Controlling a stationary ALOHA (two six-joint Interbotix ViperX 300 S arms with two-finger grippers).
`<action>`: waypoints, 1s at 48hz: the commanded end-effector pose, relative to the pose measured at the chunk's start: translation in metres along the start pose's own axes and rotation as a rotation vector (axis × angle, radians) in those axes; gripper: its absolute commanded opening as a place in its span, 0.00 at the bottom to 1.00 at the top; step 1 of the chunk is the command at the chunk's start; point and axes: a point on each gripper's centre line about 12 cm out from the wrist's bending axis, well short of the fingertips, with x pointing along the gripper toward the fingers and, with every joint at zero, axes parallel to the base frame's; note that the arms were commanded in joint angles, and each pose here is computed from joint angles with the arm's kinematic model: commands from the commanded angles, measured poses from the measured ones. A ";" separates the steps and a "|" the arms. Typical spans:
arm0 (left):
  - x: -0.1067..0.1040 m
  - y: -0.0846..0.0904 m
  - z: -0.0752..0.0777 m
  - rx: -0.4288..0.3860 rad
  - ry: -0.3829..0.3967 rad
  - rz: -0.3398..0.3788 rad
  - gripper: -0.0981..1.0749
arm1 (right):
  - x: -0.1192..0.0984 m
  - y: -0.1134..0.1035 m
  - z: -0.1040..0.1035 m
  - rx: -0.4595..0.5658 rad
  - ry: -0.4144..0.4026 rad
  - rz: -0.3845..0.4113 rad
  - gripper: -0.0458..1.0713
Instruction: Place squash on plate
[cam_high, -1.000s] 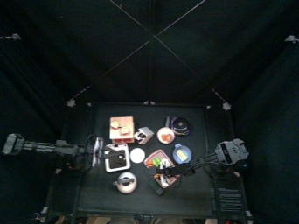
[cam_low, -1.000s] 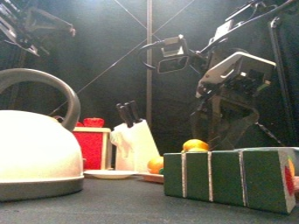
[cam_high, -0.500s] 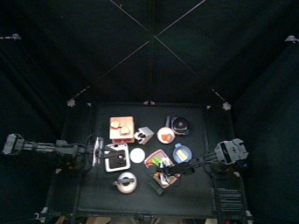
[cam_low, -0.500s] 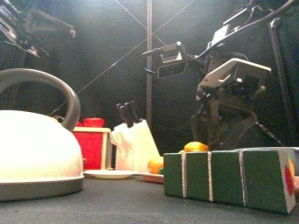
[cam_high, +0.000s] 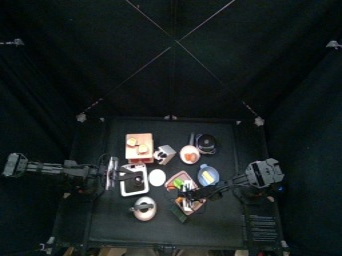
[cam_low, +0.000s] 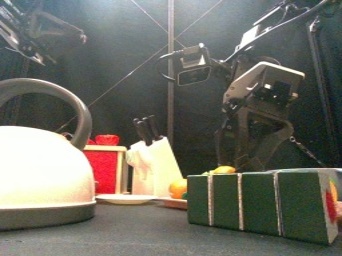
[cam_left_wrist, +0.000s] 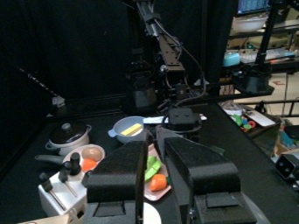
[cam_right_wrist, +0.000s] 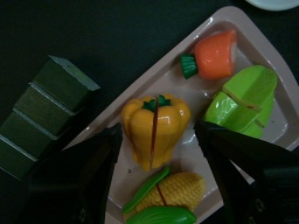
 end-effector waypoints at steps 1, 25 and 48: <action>0.002 0.001 0.007 0.001 -0.023 0.004 0.59 | -0.022 0.002 0.019 0.014 -0.075 0.018 0.90; 0.002 0.001 0.007 0.004 -0.023 0.004 0.59 | -0.045 0.005 0.022 0.026 -0.083 0.019 0.90; 0.002 0.001 0.007 0.007 -0.024 0.004 0.59 | -0.060 -0.017 0.036 0.255 -0.164 0.022 0.90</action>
